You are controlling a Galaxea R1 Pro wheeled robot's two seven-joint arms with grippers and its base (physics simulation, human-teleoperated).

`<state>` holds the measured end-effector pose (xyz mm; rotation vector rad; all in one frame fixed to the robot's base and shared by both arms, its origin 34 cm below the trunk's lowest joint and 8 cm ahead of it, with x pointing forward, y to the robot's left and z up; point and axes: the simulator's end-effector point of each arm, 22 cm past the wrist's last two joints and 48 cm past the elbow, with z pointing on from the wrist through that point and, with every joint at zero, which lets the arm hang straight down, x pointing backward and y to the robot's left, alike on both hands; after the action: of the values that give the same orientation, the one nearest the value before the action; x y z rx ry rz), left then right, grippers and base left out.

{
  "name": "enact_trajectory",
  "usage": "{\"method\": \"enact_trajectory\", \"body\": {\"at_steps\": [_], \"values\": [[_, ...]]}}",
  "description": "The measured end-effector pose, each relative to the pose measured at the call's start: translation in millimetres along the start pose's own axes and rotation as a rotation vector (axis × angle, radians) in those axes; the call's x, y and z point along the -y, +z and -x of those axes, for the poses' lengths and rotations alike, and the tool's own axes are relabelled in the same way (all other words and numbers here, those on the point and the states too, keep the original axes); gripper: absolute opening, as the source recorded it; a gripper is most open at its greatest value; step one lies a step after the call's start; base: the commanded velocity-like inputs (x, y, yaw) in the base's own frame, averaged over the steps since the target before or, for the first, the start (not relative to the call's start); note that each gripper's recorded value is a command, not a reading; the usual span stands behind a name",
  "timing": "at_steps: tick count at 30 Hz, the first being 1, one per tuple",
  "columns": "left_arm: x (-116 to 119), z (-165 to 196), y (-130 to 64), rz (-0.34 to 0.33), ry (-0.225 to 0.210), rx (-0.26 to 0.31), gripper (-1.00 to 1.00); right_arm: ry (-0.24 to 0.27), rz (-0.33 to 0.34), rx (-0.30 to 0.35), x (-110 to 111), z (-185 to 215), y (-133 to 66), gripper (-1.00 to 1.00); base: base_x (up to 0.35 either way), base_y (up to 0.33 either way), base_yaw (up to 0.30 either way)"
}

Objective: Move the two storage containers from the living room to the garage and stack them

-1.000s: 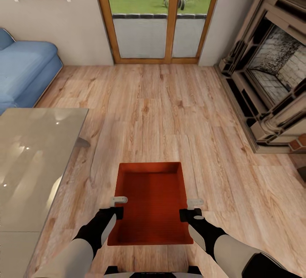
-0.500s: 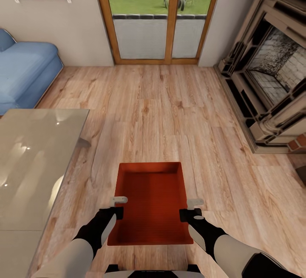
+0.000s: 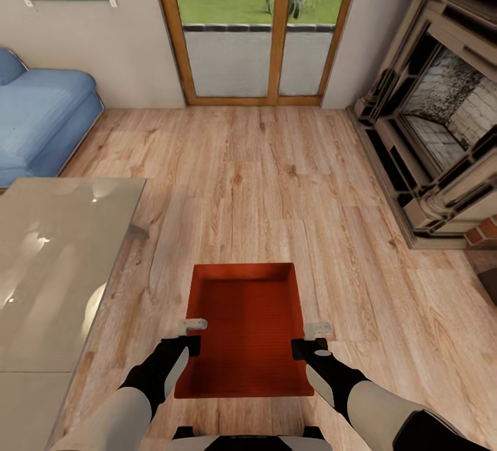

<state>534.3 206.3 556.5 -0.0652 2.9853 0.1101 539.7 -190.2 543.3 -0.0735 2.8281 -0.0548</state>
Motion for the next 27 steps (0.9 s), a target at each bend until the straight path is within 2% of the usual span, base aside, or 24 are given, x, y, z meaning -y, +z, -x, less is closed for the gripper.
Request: {"method": "enact_trajectory", "body": {"at_steps": [27], "values": [[-1.4, -6.3, -22.5, 0.0, 0.0, -0.001, -1.0, 0.0, 0.0, -0.001, 1.1, -2.7, -23.1, -1.0, 0.0, 0.0, 0.0]]}}
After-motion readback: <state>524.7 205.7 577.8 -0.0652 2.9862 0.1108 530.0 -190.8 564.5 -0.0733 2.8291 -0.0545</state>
